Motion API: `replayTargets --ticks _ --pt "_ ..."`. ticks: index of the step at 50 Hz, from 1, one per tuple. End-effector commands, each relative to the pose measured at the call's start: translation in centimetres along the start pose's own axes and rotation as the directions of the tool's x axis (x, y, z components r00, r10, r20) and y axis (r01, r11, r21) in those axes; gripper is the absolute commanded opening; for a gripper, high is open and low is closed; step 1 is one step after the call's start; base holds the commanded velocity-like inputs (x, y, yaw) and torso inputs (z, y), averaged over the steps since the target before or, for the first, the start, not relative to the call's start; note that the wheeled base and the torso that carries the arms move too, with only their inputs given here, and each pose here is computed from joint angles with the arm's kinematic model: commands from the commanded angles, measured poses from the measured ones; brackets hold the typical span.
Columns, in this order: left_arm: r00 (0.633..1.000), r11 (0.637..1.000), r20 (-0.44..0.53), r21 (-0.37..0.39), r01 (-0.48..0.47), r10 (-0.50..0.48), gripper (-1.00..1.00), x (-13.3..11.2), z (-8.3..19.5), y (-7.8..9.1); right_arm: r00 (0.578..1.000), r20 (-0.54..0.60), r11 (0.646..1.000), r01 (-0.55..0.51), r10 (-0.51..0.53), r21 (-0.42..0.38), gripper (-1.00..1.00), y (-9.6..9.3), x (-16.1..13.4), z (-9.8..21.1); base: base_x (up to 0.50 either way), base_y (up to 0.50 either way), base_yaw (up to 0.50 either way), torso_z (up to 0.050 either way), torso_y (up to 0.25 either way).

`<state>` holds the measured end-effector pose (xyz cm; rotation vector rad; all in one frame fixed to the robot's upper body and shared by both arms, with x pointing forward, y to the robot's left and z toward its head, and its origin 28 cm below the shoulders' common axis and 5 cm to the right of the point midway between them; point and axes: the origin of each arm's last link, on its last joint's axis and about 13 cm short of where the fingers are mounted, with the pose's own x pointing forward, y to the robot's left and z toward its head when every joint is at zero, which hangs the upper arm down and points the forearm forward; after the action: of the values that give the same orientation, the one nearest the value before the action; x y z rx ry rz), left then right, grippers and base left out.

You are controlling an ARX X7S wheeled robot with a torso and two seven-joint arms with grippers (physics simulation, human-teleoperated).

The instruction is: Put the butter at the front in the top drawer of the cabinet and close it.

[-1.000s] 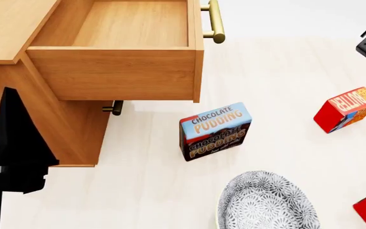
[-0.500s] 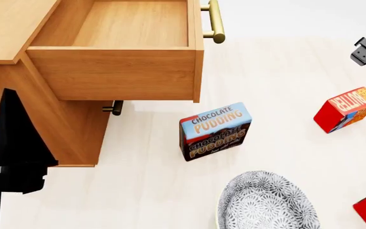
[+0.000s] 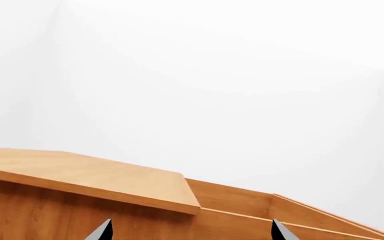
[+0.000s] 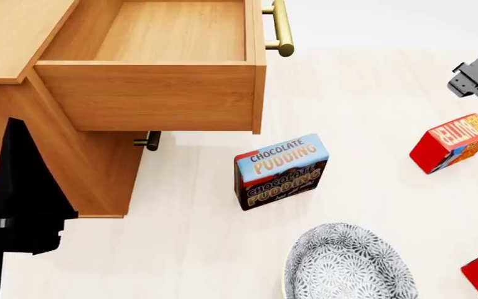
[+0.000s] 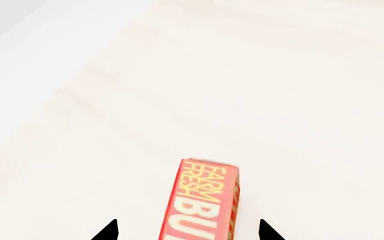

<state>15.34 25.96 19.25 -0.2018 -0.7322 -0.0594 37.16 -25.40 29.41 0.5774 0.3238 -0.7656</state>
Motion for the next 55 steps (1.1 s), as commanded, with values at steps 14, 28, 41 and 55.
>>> replayTargets --ticks 14,28,41,55 --pt "1.0 1.0 -0.008 -0.003 -0.001 0.001 1.0 0.0 0.1 -0.1 1.0 -0.011 1.0 0.023 -0.023 0.007 1.0 0.1 1.5 -1.1 0.0 0.0 0.0 0.0 0.0" --pt "1.0 1.0 -0.006 -0.005 -0.001 0.001 1.0 -0.1 0.2 -0.1 0.999 -0.027 0.999 0.033 -0.033 -0.011 1.0 0.6 2.3 -1.9 0.0 0.0 0.0 0.0 0.0" --pt "1.0 1.0 -0.003 -0.003 -0.002 0.002 1.0 0.1 0.1 0.0 0.998 -0.048 0.999 0.041 -0.042 -0.019 1.0 0.8 3.0 -2.7 0.0 0.0 0.0 0.0 0.0" --pt "1.0 1.0 -0.008 -0.007 -0.001 0.001 1.0 0.2 -0.1 0.0 0.997 -0.06 0.999 0.047 -0.048 -0.027 1.0 1.1 3.3 -3.3 0.0 0.0 0.0 0.0 0.0"
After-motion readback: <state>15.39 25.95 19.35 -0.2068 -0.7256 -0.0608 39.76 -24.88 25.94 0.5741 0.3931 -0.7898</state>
